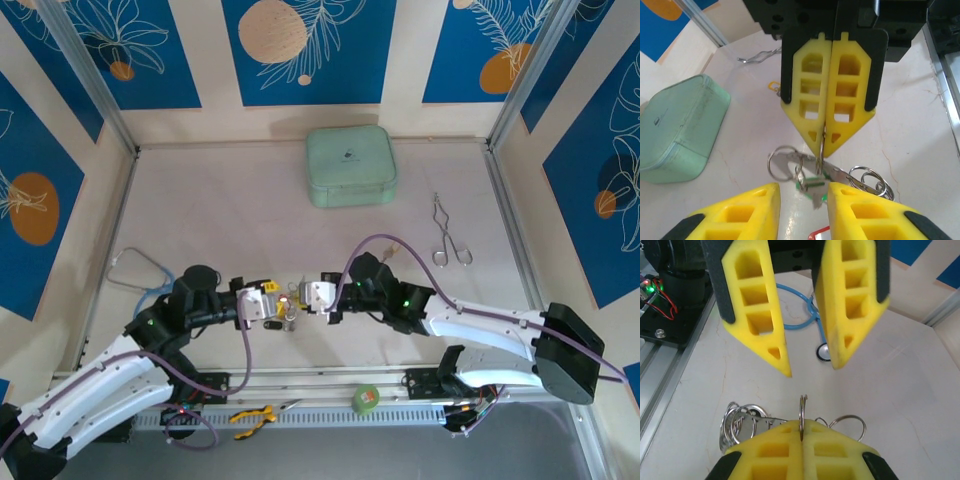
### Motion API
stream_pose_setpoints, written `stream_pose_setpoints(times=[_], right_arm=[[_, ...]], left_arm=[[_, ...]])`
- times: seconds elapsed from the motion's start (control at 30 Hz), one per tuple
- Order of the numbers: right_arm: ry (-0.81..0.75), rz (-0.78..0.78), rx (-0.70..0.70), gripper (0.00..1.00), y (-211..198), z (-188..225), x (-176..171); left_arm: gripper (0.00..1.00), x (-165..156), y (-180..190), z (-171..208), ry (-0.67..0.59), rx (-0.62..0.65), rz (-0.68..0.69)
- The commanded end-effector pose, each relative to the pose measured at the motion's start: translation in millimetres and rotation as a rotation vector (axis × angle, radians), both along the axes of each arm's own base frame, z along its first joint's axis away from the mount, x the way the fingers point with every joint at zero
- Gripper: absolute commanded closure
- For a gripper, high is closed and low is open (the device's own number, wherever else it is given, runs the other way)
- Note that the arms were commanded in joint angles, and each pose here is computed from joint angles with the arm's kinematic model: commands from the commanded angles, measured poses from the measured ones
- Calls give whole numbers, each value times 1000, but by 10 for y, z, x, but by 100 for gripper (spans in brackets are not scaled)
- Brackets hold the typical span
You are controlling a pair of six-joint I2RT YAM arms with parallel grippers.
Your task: Put the keys on the keyring
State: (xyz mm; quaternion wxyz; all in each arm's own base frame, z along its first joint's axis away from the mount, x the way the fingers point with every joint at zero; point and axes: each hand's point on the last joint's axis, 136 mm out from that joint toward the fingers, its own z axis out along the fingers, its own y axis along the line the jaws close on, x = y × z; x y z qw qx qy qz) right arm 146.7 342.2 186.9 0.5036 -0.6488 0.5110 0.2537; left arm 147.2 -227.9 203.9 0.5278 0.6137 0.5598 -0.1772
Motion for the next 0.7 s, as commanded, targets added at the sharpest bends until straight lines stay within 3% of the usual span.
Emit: stream_pose_setpoints(times=[0.0,0.13,0.3,0.43,0.67], right_arm=[[35,-40,78,100,-68,142,56],[102,-130,155,100,-186,255,198],[261,-451,220,100,-486,416,645],[359,-624,243,100,-806,490,864],[332,-764,240,100,-1313,566,915]], left_arm=[[73,70,41,65,-6,-43,66],[83,291,136,231,-20,-130,223],[84,580,257,436,55,-298,442],[84,698,229,478,127,-368,505],[83,969,42,366,271,-375,594]])
